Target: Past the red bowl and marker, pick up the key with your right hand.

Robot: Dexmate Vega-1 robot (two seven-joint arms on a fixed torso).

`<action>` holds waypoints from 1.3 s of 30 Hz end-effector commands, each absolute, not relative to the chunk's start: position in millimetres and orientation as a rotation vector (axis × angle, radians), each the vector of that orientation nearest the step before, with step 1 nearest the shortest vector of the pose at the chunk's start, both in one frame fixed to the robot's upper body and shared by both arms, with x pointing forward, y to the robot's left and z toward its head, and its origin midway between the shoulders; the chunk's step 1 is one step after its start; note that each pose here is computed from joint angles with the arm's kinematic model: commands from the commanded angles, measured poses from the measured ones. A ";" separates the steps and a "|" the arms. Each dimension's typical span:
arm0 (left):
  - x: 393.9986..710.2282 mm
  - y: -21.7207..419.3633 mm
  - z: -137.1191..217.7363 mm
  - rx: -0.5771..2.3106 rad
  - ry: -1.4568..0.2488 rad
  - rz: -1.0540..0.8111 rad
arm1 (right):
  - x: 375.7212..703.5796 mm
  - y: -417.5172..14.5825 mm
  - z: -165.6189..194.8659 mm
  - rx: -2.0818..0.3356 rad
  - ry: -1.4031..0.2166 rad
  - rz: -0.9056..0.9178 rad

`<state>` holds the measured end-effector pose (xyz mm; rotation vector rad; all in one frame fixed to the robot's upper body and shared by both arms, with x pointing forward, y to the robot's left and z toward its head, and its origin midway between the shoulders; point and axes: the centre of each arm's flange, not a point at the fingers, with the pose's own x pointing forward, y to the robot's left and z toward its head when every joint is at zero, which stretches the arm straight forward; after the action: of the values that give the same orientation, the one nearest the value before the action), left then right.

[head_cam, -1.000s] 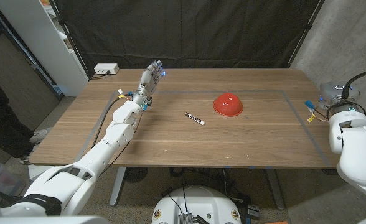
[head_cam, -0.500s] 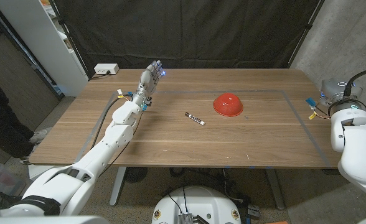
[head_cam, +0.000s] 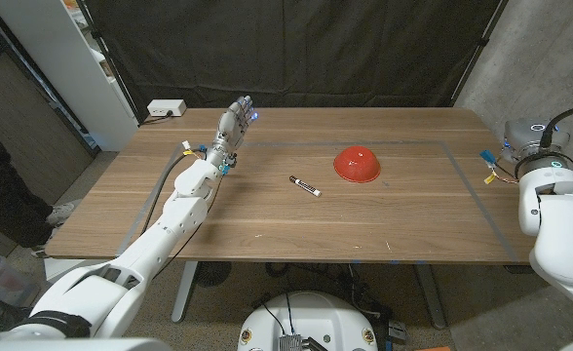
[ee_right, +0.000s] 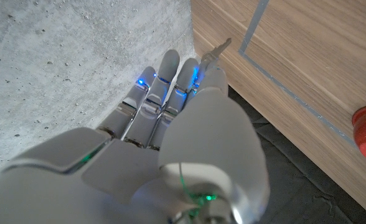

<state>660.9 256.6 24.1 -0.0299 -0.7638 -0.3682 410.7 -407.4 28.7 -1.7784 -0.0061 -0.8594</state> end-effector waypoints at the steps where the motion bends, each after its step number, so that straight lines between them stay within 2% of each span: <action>1: 654.0 258.1 23.5 -0.013 -0.760 -0.380 | 412.8 -409.0 31.4 -1.771 -0.015 -0.881; 39: 650.7 286.6 35.3 0.044 -0.785 -0.441 | 401.5 -392.6 43.3 -1.782 -0.001 -1.036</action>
<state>649.3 278.7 32.2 0.0344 -0.7810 -0.4213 402.7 -398.4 39.2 -1.7799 -0.0171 -1.0133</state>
